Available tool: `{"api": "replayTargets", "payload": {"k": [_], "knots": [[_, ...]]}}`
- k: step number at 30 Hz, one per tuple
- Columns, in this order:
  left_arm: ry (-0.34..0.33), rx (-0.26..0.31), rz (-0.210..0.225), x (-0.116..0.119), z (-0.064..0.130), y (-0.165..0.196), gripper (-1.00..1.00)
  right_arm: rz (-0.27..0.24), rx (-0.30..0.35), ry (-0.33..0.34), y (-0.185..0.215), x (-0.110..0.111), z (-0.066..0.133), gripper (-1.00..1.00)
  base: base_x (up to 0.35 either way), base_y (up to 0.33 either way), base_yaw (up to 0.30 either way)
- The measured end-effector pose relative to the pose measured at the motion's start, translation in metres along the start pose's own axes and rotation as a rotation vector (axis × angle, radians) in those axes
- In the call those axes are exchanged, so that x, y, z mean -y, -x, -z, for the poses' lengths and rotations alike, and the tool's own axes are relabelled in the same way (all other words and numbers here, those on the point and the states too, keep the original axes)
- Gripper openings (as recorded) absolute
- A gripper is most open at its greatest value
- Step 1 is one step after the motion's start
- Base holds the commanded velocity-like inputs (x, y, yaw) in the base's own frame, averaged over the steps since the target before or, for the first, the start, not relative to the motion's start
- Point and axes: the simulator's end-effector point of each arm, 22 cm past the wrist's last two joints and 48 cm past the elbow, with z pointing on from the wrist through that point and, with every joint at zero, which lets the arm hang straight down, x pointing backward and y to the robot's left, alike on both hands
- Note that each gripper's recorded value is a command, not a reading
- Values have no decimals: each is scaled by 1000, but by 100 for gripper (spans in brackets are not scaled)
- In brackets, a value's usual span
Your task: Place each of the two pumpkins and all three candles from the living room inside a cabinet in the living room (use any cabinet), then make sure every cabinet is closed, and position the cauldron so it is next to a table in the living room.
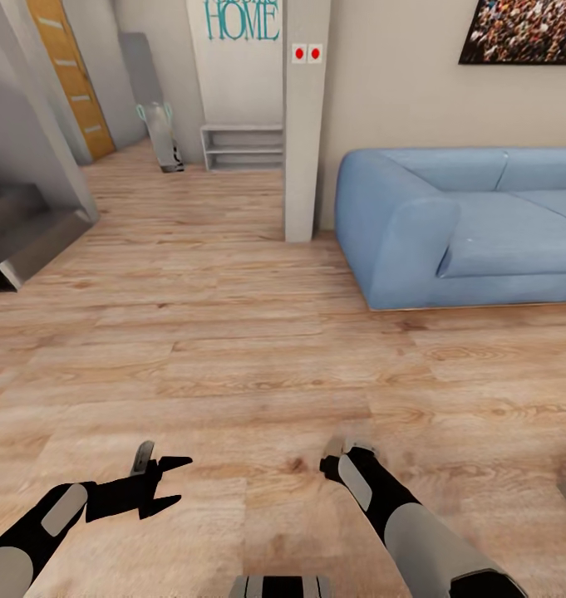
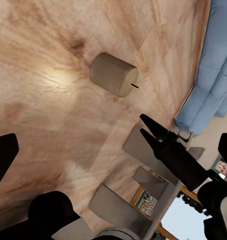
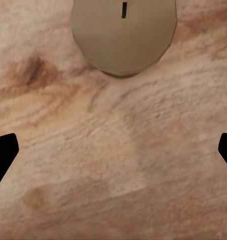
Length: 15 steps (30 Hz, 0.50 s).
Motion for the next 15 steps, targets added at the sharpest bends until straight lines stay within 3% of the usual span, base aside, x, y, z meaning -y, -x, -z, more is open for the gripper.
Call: {"api": "replayTargets", "payload": {"k": [15], "knots": [[34, -19, 47, -30, -11, -2, 100, 9, -44, -11, -22, 4, -25, 100, 0, 0, 0]]}}
